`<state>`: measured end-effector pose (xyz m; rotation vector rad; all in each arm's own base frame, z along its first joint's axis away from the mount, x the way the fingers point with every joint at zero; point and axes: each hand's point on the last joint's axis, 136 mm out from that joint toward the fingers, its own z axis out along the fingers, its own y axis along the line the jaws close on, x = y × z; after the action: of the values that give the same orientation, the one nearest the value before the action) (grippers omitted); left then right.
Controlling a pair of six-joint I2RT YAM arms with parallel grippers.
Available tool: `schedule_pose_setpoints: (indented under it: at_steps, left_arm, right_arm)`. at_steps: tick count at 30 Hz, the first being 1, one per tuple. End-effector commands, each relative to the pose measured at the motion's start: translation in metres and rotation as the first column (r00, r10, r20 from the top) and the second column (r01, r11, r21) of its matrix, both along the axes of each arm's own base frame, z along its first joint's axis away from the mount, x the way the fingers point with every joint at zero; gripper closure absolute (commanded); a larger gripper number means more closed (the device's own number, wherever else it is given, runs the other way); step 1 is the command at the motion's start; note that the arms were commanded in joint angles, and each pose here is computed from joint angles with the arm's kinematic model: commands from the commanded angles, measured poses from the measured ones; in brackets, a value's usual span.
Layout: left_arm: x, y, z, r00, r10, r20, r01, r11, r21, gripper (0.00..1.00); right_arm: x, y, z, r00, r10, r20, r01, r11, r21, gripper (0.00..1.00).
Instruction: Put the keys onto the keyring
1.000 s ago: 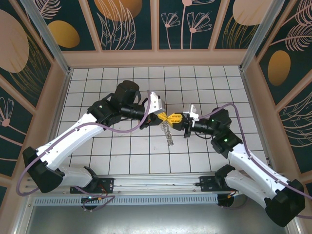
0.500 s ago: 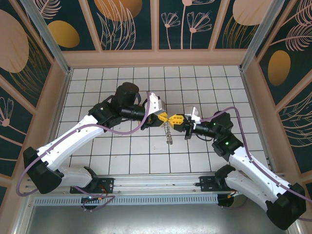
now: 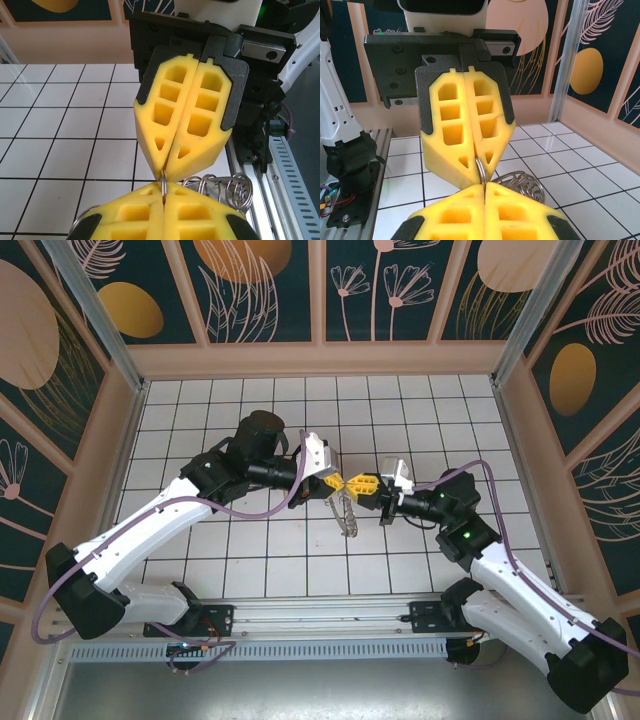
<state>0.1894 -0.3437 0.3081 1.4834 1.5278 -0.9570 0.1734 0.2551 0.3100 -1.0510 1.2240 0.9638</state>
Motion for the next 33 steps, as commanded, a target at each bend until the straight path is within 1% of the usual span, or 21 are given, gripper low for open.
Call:
schedule_pose_setpoints:
  at_steps: [1,3,5,8,11,22,29,33]
  left_arm:
    - [-0.004,0.003,-0.001,1.0,-0.009,0.021,0.009,1.0,0.021,1.0]
    - [-0.003,0.003,-0.003,1.0,-0.012,0.022,0.012,0.999,0.035,1.0]
    - [-0.003,0.003,-0.004,1.0,-0.016,0.021,0.015,0.999,0.046,1.0]
    - [-0.002,0.003,-0.005,0.999,-0.021,0.024,0.019,0.998,0.059,1.0]
    - [-0.002,0.002,-0.007,0.999,-0.03,0.023,0.028,0.997,0.074,1.0]
    - [-0.002,0.002,-0.012,0.999,-0.041,0.019,0.039,0.995,0.095,1.0]
    - [-0.001,0.0,-0.014,0.999,-0.044,0.008,0.043,0.993,0.108,1.0]
    - [0.001,-0.001,-0.014,0.999,-0.046,0.007,0.045,0.993,0.107,1.0]
  right_arm:
    - [-0.005,0.0,0.014,0.997,0.012,0.073,-0.013,1.0,0.012,0.95]
    - [-0.004,0.0,0.011,0.998,0.005,0.067,-0.005,1.0,-0.003,0.84]
    - [-0.002,0.0,0.009,0.998,-0.003,0.06,0.004,1.0,-0.017,0.76]
    - [0.002,0.001,0.005,0.999,-0.014,0.046,0.016,0.999,-0.043,0.72]
    - [0.004,0.001,0.002,0.999,-0.018,0.037,0.02,0.998,-0.056,0.72]
    - [-0.001,0.01,-0.011,0.998,0.063,-0.028,-0.065,0.993,-0.099,0.71]
    - [-0.003,0.012,-0.008,0.997,0.077,-0.025,-0.079,0.993,-0.093,0.8]
    - [-0.002,0.011,-0.005,0.998,0.066,-0.016,-0.067,0.995,-0.076,0.91]
